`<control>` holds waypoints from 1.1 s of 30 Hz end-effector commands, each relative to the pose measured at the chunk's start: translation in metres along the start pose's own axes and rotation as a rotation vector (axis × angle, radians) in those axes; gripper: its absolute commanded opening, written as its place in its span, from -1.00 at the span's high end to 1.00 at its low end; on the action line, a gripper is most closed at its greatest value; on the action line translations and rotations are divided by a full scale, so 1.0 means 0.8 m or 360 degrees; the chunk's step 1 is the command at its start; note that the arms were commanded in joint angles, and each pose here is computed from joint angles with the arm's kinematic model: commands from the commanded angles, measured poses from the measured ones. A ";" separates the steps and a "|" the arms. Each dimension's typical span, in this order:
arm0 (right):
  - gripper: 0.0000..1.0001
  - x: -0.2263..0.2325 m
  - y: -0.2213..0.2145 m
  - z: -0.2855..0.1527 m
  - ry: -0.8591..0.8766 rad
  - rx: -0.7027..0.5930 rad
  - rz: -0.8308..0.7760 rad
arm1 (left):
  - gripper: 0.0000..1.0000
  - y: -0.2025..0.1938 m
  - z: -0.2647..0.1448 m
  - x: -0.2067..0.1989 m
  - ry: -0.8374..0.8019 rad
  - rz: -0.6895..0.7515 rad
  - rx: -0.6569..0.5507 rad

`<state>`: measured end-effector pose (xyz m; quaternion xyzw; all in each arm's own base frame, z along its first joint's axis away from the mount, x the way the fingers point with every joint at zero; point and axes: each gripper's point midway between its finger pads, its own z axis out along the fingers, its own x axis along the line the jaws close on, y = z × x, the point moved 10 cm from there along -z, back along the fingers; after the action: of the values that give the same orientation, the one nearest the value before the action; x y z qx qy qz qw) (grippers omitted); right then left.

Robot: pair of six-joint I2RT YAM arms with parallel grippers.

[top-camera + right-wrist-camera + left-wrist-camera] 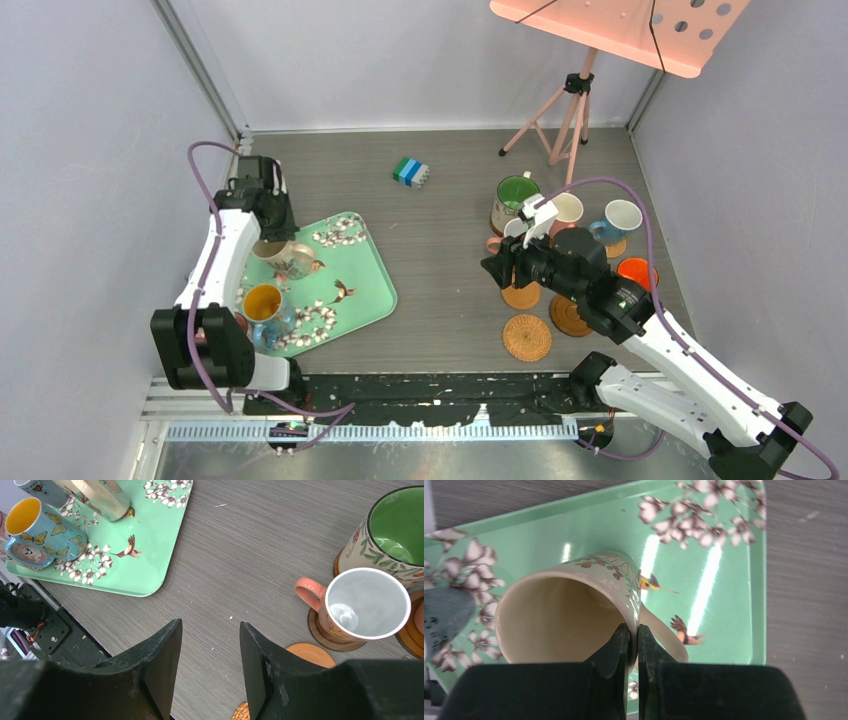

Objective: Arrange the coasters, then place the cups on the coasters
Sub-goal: Pick up the cup from the tray.

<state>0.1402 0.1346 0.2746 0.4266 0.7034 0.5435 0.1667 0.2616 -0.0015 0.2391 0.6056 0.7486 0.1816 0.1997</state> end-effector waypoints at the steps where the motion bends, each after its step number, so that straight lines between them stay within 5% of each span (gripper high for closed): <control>1: -0.06 0.003 0.012 -0.008 0.0009 -0.0112 0.0019 | 1.00 -0.009 -0.018 -0.033 -0.0213 0.0061 -0.0069; 20: -0.06 -0.020 0.004 -0.024 -0.0379 -0.0148 0.0068 | 1.00 -0.086 -0.041 -0.115 -0.0479 0.0452 -0.0014; 33: -0.06 -0.022 0.020 -0.027 -0.0475 -0.0181 0.0096 | 1.00 -0.084 -0.096 -0.165 -0.0618 0.0851 -0.0269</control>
<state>0.1397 0.1089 0.2691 0.5129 0.6557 0.4908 0.2572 0.1875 -0.1299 0.2372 0.7894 0.5424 0.1387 0.2518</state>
